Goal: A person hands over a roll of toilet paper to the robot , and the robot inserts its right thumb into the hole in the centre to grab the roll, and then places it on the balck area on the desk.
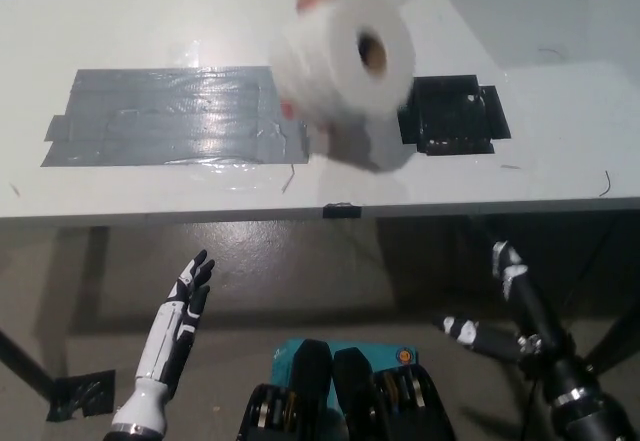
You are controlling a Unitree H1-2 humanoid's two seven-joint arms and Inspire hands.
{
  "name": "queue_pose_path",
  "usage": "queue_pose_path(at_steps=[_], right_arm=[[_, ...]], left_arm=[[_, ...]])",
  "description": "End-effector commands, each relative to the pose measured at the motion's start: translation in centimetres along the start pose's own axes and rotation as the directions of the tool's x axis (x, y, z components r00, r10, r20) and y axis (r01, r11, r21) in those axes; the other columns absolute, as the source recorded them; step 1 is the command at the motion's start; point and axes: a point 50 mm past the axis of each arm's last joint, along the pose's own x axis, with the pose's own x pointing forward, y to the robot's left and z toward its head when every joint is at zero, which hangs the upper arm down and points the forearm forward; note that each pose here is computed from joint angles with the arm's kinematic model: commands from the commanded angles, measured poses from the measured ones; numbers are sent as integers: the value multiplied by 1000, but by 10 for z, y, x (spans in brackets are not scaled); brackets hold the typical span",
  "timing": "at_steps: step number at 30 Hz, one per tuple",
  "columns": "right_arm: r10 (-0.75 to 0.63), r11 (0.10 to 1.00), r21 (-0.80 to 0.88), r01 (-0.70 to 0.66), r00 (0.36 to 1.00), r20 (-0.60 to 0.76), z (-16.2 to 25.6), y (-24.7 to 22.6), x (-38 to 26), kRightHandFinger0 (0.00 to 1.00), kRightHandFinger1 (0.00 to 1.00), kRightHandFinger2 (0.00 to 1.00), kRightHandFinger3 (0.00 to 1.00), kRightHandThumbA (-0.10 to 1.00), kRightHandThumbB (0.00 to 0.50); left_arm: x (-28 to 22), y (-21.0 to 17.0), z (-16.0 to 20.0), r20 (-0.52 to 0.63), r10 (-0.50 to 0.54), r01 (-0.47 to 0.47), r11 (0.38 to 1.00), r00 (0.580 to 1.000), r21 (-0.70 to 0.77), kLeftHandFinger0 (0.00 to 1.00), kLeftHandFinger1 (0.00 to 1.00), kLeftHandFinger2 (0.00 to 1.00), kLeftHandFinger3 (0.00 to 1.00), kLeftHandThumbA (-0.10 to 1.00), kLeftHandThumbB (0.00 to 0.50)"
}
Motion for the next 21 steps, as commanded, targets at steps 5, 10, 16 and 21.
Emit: queue_pose_path(at_steps=[5, 10, 16, 21], right_arm=[[-33, 998, -33, 46, 948, 316, 104, -53, 44, 1000, 1000, 1000, 1000, 1000, 325], [92, 984, -176, -35, 940, 329, 166, -89, 83, 1000, 1000, 1000, 1000, 1000, 343], [190, 943, -304, -133, 967, 167, 212, -127, 148, 1000, 1000, 1000, 1000, 1000, 409], [259, 888, -398, -230, 966, 20, 230, -141, 215, 1000, 1000, 1000, 1000, 1000, 376]], left_arm=[[-2, 5, 5, 63, -17, 15, 1000, 998, 22, 1000, 1000, 1000, 1000, 1000, 294], [-1, 6, 5, 80, -35, 32, 999, 996, 37, 1000, 1000, 1000, 1000, 1000, 280], [-1, 9, 6, 75, -36, 33, 999, 997, 41, 1000, 1000, 1000, 1000, 1000, 281], [2, 9, 7, 76, -36, 33, 999, 996, 40, 1000, 1000, 1000, 1000, 1000, 295]])
